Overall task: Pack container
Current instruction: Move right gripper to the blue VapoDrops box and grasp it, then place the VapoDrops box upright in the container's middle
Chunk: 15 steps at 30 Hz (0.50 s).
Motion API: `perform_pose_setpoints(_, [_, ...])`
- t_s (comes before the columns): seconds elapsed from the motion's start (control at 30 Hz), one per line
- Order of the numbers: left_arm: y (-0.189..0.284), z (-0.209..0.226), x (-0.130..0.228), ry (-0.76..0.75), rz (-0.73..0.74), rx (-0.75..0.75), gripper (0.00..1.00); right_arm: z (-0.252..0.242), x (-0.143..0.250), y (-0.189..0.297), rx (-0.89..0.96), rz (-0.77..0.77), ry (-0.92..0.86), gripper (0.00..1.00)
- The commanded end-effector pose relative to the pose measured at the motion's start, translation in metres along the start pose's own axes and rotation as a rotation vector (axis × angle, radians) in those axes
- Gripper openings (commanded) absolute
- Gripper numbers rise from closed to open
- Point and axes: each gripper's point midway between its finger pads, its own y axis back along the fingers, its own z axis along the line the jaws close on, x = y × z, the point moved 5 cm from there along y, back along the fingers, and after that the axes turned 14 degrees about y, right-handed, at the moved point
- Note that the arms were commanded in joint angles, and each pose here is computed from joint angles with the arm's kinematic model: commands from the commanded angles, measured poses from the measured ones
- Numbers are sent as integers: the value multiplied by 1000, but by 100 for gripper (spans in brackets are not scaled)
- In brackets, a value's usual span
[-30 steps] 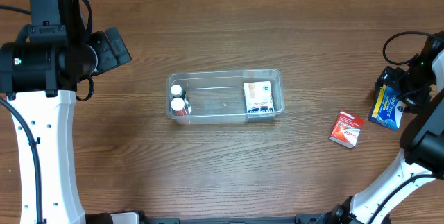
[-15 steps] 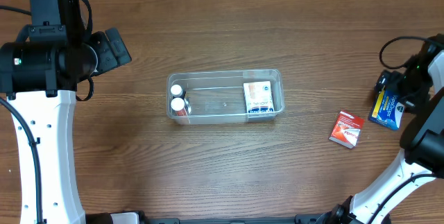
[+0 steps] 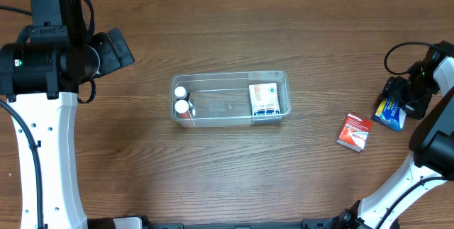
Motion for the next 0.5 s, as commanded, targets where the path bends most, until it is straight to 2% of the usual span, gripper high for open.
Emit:
perform_pose_setpoints(0.0, [-2,2,-1,-23,-2,-17,100,8,-17,30,-35,-75,-17,78])
perform_pose_setpoints(0.23, [-2,2,-1,-30,-2,-17,100,58,-18,138,-57,-258,98,72])
perform_pose_setpoints(0.4, [-2,2,-1,-30,-3,-16,100,135,19,214,-145,-432,290,73])
perform_pose_setpoints(0.47, [-2,2,-1,-29,-2,-16,100,180,49,241,-170,-492,423,73])
